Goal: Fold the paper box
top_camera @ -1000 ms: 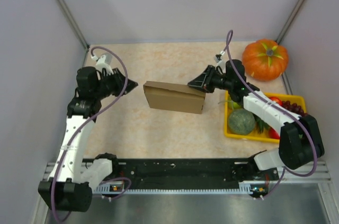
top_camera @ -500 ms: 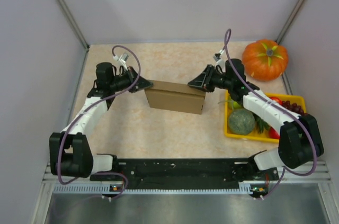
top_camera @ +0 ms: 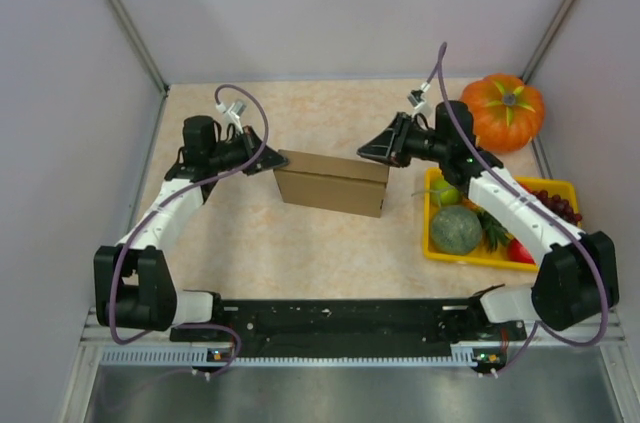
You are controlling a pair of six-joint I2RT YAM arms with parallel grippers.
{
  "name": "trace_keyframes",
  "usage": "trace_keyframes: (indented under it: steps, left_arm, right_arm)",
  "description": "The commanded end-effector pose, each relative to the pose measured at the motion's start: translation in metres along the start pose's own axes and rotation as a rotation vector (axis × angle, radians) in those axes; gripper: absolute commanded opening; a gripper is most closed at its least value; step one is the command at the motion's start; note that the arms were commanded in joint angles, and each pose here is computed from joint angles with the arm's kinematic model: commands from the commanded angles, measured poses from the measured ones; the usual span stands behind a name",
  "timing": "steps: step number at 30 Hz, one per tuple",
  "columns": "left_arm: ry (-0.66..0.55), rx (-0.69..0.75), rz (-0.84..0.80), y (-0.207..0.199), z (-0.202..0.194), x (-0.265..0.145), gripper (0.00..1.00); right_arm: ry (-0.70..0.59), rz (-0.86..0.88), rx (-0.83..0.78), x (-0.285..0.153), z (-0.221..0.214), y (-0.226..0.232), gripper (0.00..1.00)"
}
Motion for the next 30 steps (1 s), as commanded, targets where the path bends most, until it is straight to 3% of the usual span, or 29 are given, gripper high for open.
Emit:
trace_keyframes:
  steps: [1, 7, 9, 14, 18, 23, 30]
  left_arm:
    - [0.004, 0.011, 0.059, 0.018, -0.004, 0.001, 0.00]
    - [0.008, -0.016, 0.083, 0.032, -0.014, 0.004, 0.00]
    - [0.012, -0.010, 0.076, 0.026, -0.007, 0.004, 0.00]
    - [-0.009, 0.035, 0.079, 0.013, 0.008, 0.000, 0.00]
    - [0.003, 0.016, 0.093, 0.022, 0.000, 0.002, 0.00]
    - [0.004, 0.019, 0.092, 0.024, 0.003, 0.004, 0.00]
    - [-0.064, 0.185, 0.022, -0.046, 0.057, -0.021, 0.19]
  right_arm:
    - [-0.037, 0.009, -0.038, -0.024, -0.003, -0.004, 0.26]
    - [-0.016, -0.031, 0.032, -0.022, -0.035, -0.054, 0.25]
    - [-0.007, -0.042, 0.013, -0.023, -0.032, -0.051, 0.25]
    - [-0.086, -0.002, -0.111, -0.045, 0.011, 0.005, 0.25]
    - [-0.054, 0.052, -0.061, -0.050, -0.002, 0.012, 0.25]
    - [-0.046, -0.041, -0.006, -0.036, -0.036, -0.058, 0.25]
    - [-0.004, -0.090, -0.006, -0.029, -0.039, -0.082, 0.24]
Point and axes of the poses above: each gripper's point midway between its finger pads, its own x axis out along the fingers, its own y axis along the line the jaws close on, z = x × y, the point moved 1 cm from there along -x, back along the fingers, and after that the axes turned 2 degrees about -x, right-handed, at the moved point
